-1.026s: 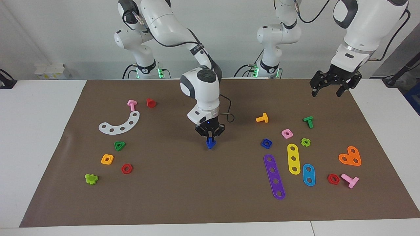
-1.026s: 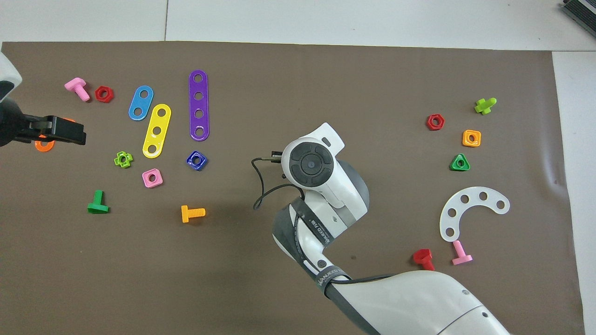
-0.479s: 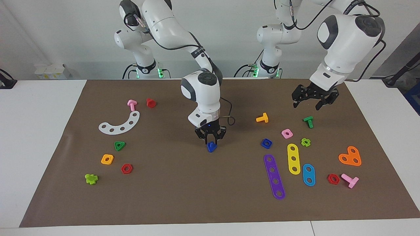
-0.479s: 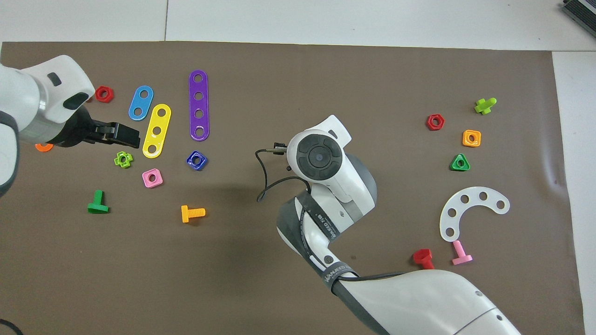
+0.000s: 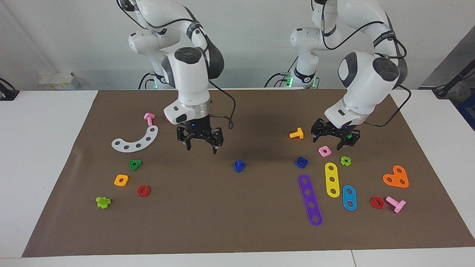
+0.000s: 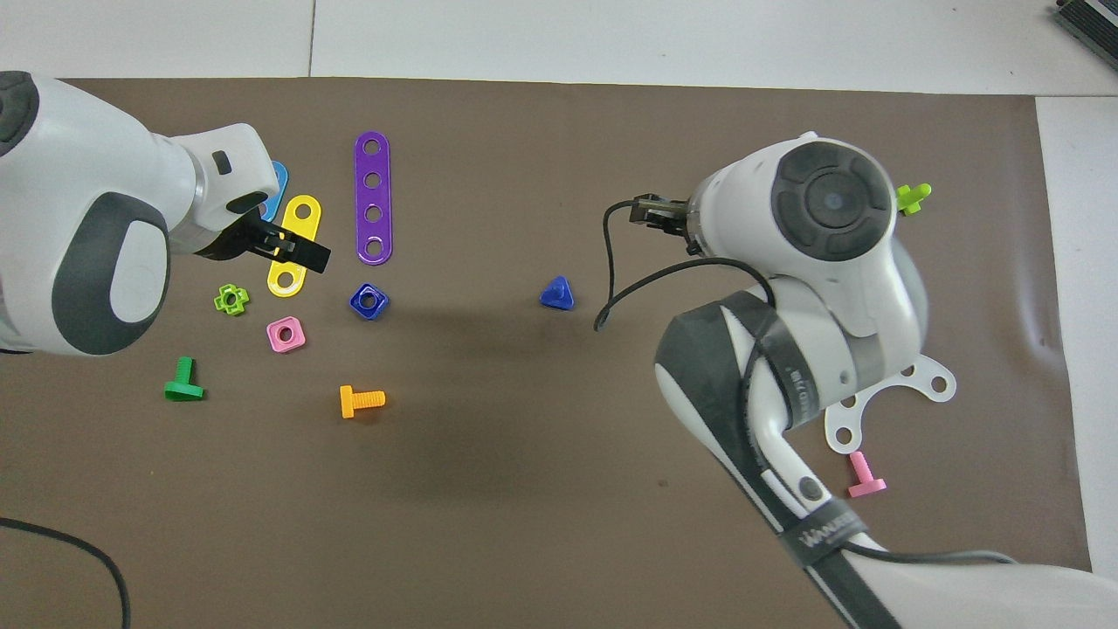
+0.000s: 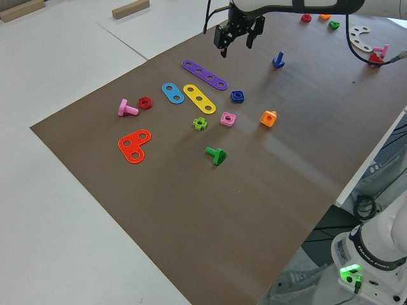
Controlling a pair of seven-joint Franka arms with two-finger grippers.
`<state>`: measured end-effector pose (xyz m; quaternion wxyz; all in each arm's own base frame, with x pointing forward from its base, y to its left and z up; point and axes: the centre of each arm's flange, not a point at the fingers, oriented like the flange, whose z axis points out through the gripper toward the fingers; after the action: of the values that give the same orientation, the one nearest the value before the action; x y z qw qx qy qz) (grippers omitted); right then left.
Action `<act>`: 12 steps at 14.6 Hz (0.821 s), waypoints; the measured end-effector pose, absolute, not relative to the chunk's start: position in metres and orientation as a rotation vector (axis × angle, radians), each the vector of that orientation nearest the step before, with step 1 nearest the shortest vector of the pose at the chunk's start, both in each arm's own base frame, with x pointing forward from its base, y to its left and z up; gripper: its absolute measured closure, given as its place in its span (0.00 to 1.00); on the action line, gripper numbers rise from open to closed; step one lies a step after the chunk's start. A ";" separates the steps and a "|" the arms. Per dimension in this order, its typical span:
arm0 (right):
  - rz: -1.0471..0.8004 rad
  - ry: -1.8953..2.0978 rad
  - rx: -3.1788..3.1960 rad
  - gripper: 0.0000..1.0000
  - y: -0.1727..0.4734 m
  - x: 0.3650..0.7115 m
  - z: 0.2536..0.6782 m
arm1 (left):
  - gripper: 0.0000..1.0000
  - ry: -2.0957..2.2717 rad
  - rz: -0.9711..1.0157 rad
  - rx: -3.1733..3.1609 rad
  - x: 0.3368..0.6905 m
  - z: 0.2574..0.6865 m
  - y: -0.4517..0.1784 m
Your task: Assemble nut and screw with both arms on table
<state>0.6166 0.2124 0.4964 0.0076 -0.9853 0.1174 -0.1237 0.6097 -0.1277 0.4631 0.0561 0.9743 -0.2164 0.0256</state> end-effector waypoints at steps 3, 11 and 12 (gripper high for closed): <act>-0.341 0.332 -3.133 0.00 0.128 0.617 0.531 | 0.08 -0.742 0.073 2.938 0.607 0.416 -0.144; -0.136 0.275 -3.164 0.00 0.020 0.560 0.619 | 0.09 -0.906 0.006 2.901 0.594 0.325 -0.175; -0.100 0.256 -3.155 0.00 0.015 0.553 0.628 | 0.09 -0.925 -0.007 2.905 0.592 0.319 -0.175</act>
<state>0.5533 0.0149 0.6283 -0.0127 -0.9962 0.0808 -0.0315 0.5924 -0.1752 0.3191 0.0465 0.9518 -0.3030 -0.0022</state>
